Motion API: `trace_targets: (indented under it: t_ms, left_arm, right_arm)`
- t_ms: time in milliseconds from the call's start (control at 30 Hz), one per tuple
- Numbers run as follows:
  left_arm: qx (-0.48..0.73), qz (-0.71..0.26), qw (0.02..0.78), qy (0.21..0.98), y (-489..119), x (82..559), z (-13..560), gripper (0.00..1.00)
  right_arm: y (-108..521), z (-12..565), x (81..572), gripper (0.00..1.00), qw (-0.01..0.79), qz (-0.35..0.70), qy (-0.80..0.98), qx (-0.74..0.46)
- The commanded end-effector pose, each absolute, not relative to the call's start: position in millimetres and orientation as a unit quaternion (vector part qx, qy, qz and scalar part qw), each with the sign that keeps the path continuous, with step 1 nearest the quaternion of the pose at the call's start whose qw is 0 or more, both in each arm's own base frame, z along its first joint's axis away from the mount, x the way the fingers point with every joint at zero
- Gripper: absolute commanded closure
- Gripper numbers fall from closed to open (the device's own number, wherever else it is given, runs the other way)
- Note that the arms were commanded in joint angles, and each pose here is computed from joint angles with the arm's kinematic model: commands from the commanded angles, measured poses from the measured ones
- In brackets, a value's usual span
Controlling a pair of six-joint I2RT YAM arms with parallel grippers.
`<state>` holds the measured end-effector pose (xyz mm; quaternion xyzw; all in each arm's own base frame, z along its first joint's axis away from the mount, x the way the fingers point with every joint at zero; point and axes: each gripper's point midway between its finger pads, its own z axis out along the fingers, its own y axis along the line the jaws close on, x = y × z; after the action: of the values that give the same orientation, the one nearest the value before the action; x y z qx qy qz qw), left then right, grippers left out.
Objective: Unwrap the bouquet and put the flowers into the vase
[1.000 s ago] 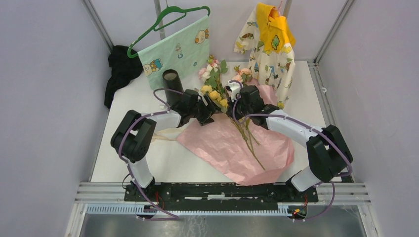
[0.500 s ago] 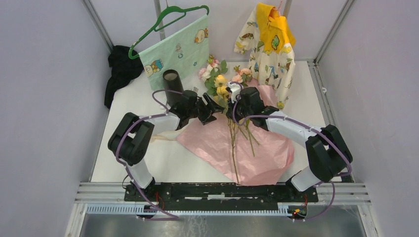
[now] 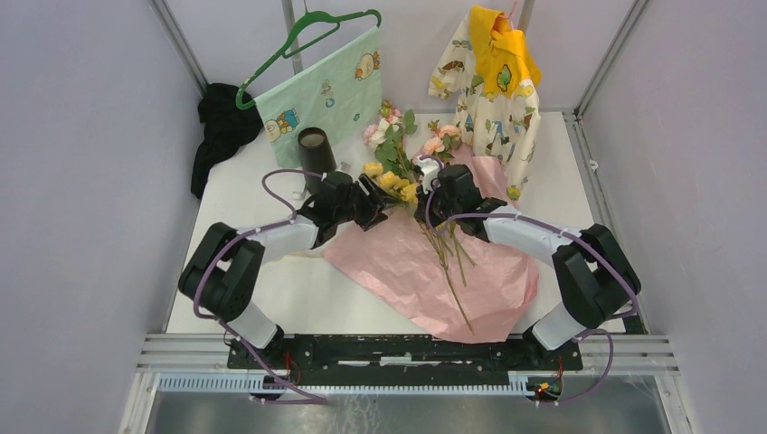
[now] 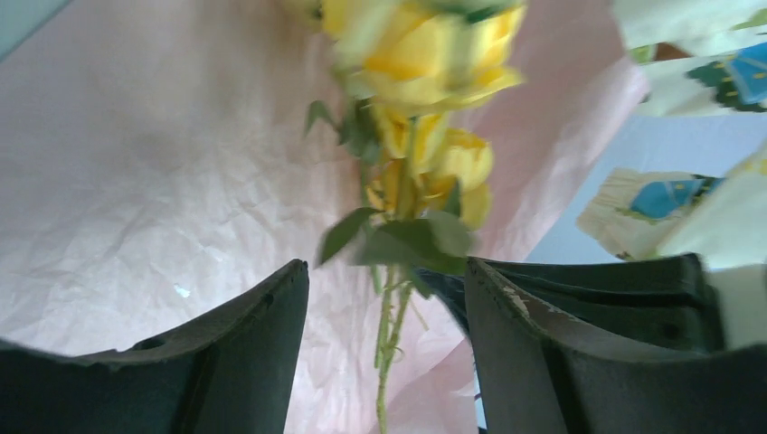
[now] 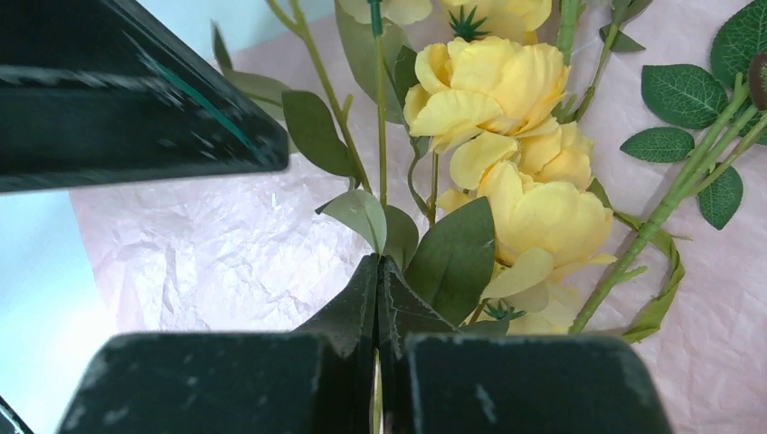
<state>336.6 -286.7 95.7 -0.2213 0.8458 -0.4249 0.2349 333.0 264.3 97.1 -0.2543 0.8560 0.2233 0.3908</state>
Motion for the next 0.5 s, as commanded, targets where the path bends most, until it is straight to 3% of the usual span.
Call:
trace_targets:
  t_ms: [0,300,467]
  left_arm:
    - [-0.201,-0.432,0.301,0.826,-284.5,353.5,130.1,0.29]
    - [-0.197,-0.450,0.247,0.835,-309.0,361.3,85.8,0.28]
    - [-0.192,-0.465,0.251,0.827,-320.5,376.3,89.9,0.28]
  right_arm:
    - [274.4,110.1,341.9,1.00,0.417,0.239,0.838,-0.258]
    - [287.7,125.7,335.9,1.00,0.426,0.277,0.820,-0.264]
    - [309.8,130.8,322.2,1.00,0.418,0.300,0.806,-0.290]
